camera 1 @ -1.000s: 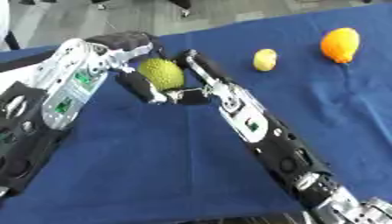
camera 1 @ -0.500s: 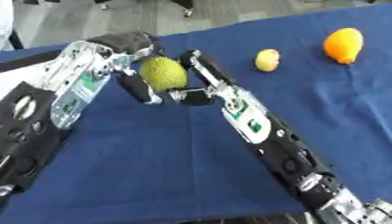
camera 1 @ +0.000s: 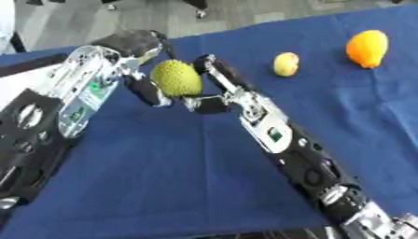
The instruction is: Pick up the objects with one hand, pass them to the other hand, and then place them into the box on the other side of the table.
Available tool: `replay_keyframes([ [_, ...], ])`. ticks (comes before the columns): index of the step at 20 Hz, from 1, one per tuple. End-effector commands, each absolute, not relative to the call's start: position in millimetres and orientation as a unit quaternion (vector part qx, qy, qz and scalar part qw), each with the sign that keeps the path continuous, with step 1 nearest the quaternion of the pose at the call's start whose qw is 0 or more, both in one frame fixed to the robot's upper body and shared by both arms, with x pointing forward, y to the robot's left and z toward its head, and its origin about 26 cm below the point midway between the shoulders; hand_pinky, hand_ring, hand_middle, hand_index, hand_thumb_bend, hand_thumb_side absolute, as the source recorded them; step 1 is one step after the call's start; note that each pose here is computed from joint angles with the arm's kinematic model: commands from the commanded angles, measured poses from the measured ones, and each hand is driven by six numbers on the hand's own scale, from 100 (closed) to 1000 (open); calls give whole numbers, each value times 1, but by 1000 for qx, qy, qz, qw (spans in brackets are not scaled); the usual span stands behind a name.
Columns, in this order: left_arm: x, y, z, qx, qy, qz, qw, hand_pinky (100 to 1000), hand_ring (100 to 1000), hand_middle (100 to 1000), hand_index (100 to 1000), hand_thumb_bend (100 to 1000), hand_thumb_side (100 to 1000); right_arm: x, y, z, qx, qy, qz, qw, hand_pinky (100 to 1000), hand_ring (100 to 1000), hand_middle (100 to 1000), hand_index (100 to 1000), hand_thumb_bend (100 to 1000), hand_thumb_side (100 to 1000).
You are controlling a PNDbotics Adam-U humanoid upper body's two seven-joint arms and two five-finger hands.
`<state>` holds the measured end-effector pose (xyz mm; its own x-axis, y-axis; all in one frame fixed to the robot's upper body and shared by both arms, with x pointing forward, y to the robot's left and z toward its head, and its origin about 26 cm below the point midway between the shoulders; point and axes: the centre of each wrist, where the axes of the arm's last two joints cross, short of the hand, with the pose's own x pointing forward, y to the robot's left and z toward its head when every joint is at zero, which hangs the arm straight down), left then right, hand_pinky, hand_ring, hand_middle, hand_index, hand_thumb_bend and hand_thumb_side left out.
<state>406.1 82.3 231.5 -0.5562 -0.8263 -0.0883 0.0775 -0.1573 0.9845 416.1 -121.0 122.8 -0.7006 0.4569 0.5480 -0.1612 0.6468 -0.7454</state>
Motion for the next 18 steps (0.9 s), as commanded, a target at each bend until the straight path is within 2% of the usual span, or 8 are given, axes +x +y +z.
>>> replay_keyframes([
  [1, 405, 85, 244, 341, -583, -660, 328, 787, 822, 816, 817, 535, 345, 415, -119, 135, -87, -833, 413, 358, 708, 593, 433, 519, 100, 100],
  [12, 398, 82, 246, 306, -617, -638, 345, 752, 786, 774, 757, 444, 324, 414, -118, 136, -84, -831, 419, 355, 707, 593, 437, 518, 100, 100],
  [18, 395, 81, 246, 295, -616, -643, 347, 718, 741, 712, 676, 347, 259, 414, -118, 136, -84, -830, 422, 355, 707, 593, 438, 519, 100, 100],
])
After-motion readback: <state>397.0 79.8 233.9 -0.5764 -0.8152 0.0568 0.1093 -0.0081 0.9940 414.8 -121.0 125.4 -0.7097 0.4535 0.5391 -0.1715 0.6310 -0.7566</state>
